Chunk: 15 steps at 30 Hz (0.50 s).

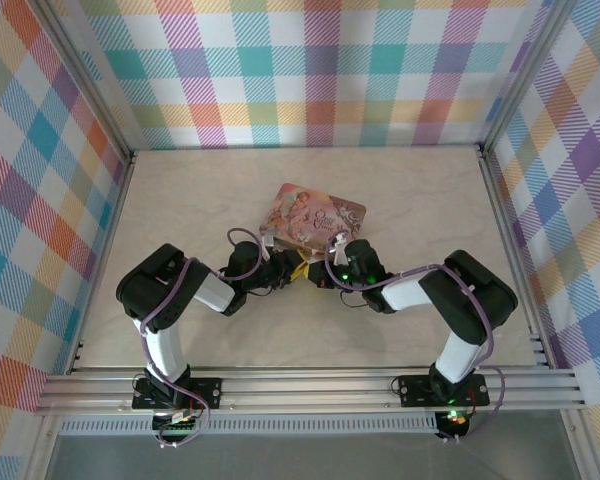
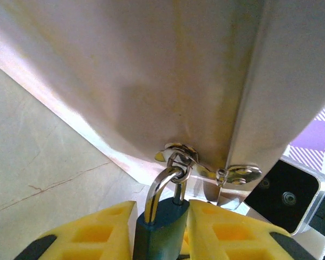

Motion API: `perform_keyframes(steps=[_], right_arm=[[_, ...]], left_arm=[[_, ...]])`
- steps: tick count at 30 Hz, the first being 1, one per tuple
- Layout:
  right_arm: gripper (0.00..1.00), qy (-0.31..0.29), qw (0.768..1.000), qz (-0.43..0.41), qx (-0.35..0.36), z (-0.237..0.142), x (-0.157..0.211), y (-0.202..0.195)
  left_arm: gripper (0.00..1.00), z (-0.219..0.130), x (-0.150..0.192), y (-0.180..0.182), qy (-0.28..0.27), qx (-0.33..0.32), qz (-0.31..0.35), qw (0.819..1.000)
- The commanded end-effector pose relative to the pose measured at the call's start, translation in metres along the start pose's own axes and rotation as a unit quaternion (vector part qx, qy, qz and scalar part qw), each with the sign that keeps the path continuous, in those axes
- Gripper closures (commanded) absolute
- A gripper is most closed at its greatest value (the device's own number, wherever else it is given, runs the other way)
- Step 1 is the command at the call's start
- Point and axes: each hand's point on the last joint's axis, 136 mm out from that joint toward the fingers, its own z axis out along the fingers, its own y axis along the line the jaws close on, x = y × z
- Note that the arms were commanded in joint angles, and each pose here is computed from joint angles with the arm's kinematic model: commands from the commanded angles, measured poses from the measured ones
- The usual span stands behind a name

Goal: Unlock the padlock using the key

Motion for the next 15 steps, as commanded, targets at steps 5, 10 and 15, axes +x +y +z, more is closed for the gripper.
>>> perform_keyframes(steps=[5, 10, 15], right_arm=[[0.86, -0.020, 0.999, -0.025, -0.033, -0.010, -0.013, 0.025], [0.74, -0.019, 0.999, -0.042, -0.012, -0.017, -0.011, 0.018], [0.67, -0.017, 0.996, -0.081, 0.025, -0.029, -0.012, 0.012]], left_arm=[[0.88, -0.001, -0.005, -0.004, -0.016, 0.002, 0.003, 1.000], [0.91, -0.002, -0.005, -0.005, -0.019, -0.002, 0.003, 1.000], [0.92, -0.003, -0.005, -0.005, -0.020, -0.007, -0.008, 1.000]])
